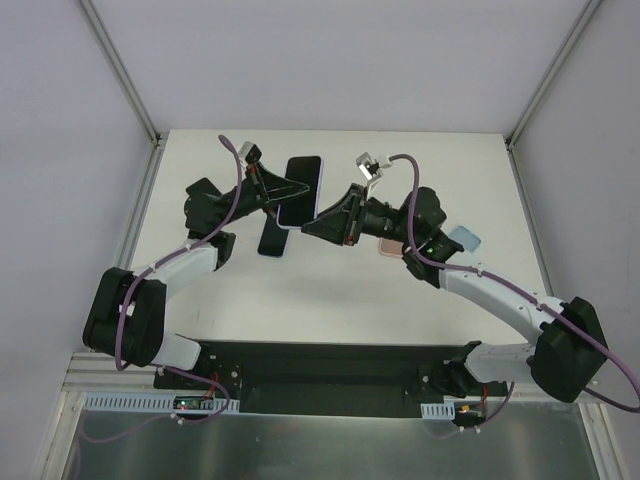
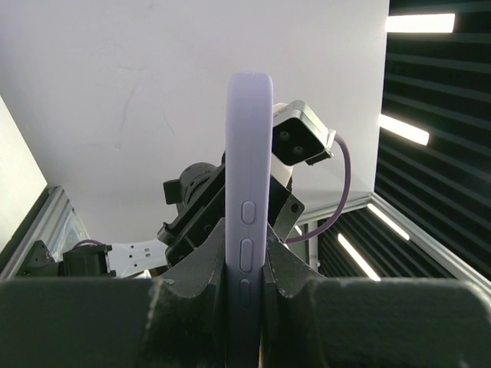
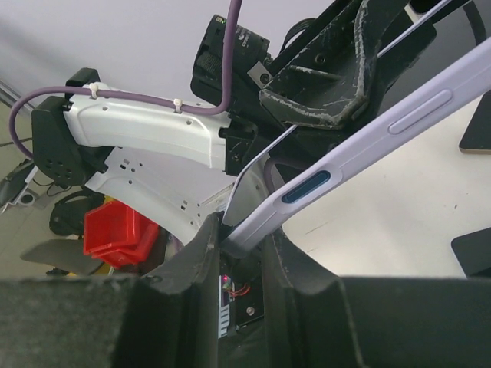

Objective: Take the phone out of the phone case
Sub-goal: Remove the phone case from the phone.

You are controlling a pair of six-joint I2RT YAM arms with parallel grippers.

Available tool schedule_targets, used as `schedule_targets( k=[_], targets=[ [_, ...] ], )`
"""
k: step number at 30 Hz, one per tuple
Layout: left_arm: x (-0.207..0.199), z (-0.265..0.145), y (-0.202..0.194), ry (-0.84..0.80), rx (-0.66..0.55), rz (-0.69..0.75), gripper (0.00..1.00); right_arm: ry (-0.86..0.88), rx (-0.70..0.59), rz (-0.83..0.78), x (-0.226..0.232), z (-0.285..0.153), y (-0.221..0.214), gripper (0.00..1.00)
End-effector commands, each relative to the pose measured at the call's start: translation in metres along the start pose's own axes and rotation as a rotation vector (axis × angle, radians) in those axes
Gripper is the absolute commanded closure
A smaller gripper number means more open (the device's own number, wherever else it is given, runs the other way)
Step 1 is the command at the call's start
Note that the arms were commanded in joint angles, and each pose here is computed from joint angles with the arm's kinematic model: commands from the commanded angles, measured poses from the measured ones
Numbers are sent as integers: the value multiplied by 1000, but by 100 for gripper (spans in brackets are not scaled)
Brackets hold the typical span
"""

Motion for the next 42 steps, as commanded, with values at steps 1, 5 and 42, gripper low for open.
schedule_targets(
  k=[1,5,42],
  targets=[
    [-20,0,-15,-24,42,-203,100,163,-51,-280,26,0,28,99],
    [-22,0,-17,-28,44,-198,100,185,-54,-301,26,-5,32,99],
    [-18,-15,7,-109,-158,-106,100,-198,-477,326,-8,-24,44,64]
  ],
)
Point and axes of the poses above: each gripper's point midway between its finger pads, its own z axis out along the fingers, its own x axis along the line the jaws close on, y = z × x, the point moved 4 cm from there along -z, back along the fingers, and after that the axes turned 5 degrees about -z, right-handed, at the moved point
